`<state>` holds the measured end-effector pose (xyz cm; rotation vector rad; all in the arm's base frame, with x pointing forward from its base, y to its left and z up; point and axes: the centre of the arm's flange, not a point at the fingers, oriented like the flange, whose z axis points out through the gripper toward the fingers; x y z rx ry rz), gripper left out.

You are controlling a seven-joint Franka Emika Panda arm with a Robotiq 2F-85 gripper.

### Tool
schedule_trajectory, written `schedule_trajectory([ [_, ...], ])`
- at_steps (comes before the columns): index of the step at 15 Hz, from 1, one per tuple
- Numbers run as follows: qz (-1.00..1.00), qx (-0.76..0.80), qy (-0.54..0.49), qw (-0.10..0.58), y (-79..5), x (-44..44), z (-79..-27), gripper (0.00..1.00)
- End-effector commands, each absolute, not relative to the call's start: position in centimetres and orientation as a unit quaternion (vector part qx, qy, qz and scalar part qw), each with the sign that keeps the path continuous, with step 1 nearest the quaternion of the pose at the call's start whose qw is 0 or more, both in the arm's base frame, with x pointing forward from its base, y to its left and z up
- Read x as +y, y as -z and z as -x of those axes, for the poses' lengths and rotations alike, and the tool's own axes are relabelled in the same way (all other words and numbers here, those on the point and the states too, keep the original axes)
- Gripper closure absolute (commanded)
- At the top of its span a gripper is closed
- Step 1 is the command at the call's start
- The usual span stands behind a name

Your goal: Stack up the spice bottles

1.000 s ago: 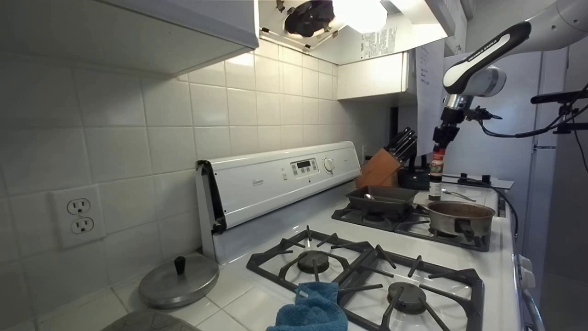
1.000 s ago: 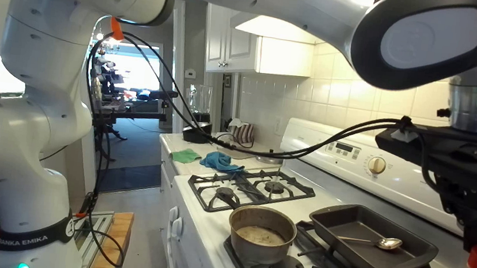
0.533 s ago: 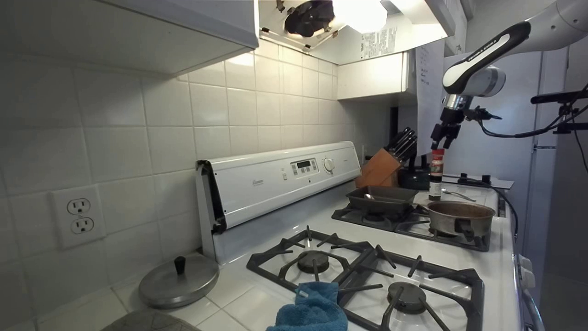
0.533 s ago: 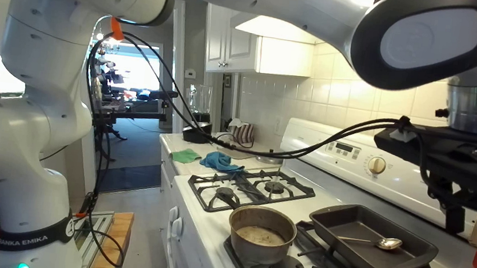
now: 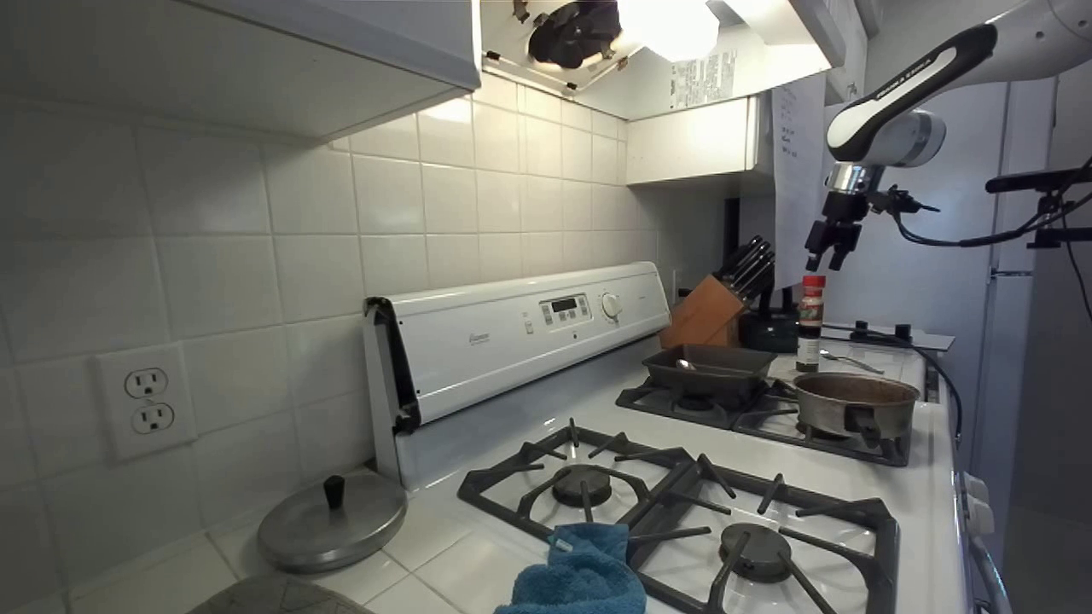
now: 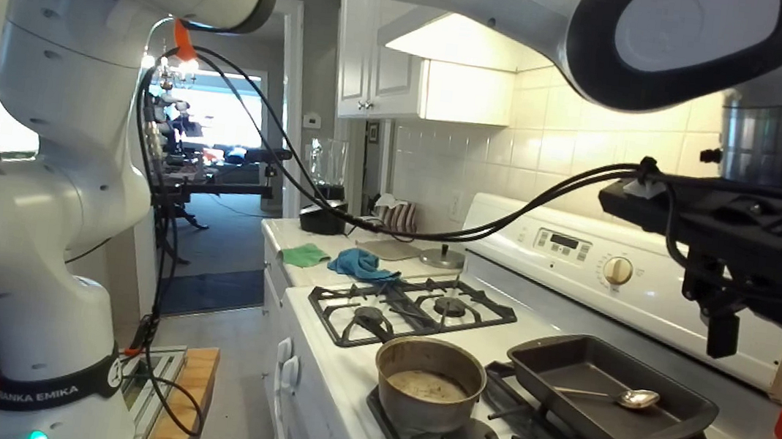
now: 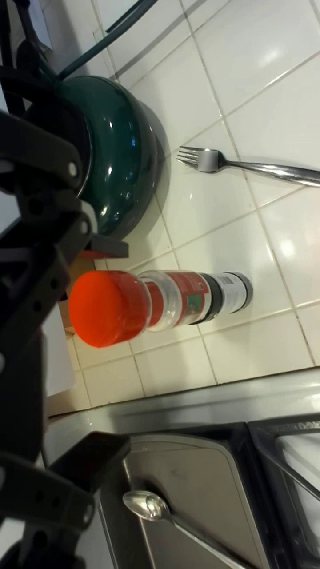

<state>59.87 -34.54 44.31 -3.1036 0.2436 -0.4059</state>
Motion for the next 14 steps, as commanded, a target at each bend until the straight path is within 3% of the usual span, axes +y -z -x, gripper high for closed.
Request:
schedule_trajectory([
  [1,0.986,0.103,0.131,0.0,-45.3,-32.7,-57.1,0.0],
  [9,0.986,0.131,0.102,0.009,-42.9,-29.4,-52.1,0.0],
  [14,0.974,0.179,0.135,-0.017,-42.8,-26.7,-48.7,0.0],
])
